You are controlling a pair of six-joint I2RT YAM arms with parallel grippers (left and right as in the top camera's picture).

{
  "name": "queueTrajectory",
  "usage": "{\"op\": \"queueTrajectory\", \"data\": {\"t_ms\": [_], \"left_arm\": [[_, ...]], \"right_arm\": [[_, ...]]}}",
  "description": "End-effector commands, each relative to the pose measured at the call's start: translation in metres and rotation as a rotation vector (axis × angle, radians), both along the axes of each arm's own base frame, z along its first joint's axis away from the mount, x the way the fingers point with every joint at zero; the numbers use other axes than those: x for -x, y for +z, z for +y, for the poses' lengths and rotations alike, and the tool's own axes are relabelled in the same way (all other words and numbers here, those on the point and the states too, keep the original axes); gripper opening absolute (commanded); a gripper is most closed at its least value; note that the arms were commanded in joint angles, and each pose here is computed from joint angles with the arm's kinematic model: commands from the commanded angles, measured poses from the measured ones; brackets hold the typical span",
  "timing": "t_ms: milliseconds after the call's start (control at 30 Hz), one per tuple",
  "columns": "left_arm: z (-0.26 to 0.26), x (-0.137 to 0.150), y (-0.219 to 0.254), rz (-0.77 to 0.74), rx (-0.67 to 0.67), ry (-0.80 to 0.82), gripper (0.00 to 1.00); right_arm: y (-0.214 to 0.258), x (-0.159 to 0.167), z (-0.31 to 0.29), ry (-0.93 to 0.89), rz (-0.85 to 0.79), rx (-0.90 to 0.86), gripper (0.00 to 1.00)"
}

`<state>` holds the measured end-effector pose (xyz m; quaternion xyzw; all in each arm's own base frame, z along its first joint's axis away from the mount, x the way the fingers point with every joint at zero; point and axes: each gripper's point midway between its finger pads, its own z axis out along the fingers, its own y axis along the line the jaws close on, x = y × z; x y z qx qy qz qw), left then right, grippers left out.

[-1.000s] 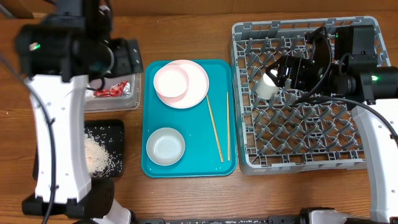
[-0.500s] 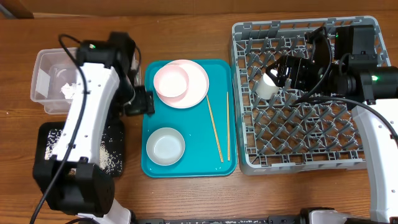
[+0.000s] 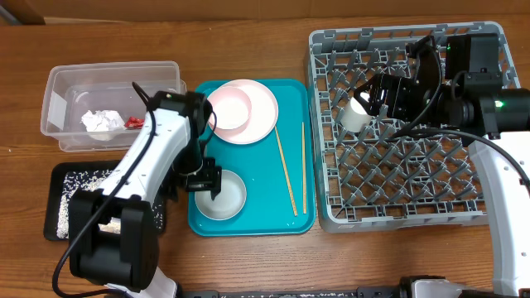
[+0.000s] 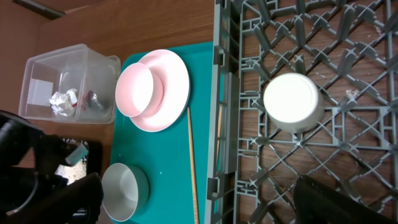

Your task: Sort waste into correct bins and load items into the dishwasher

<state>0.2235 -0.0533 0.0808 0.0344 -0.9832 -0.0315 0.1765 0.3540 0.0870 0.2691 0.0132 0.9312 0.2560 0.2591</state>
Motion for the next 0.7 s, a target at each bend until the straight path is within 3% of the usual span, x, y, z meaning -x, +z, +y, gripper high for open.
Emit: {"op": "queueTrajectory", "data": {"t_ms": [0,100,233,333,433,533,600,667], "left_arm": [[-0.001,0.011,-0.010,0.019,0.012,-0.010,0.76],[-0.005,0.005,-0.008,-0.025,0.036,-0.005,0.73],[-0.007,-0.017,0.027,-0.195,0.067,-0.001,0.74],[0.004,-0.039,0.080,-0.400,0.070,0.026,0.77],[0.054,-0.063,0.197,-0.802,0.015,0.165,0.85],[0.092,-0.058,0.262,-1.018,-0.023,0.322,0.91],[0.113,-0.049,0.287,-1.104,-0.057,0.415,0.98],[0.127,-0.039,0.300,-1.155,-0.085,0.479,1.00]], "right_arm": [[0.015,0.002,0.001,0.007,-0.045,-0.004,1.00],[0.015,0.002,0.001,0.007,-0.045,-0.004,1.00],[0.015,0.002,0.001,0.007,-0.045,-0.004,1.00],[0.015,0.002,0.001,0.007,-0.045,-0.004,1.00],[0.016,0.000,0.001,0.007,-0.054,-0.003,1.00],[0.025,-0.011,0.002,0.008,-0.119,-0.005,1.00],[0.027,-0.013,0.002,0.008,-0.127,-0.010,1.00],[0.027,-0.009,0.007,0.024,-0.113,-0.037,1.00]]}}
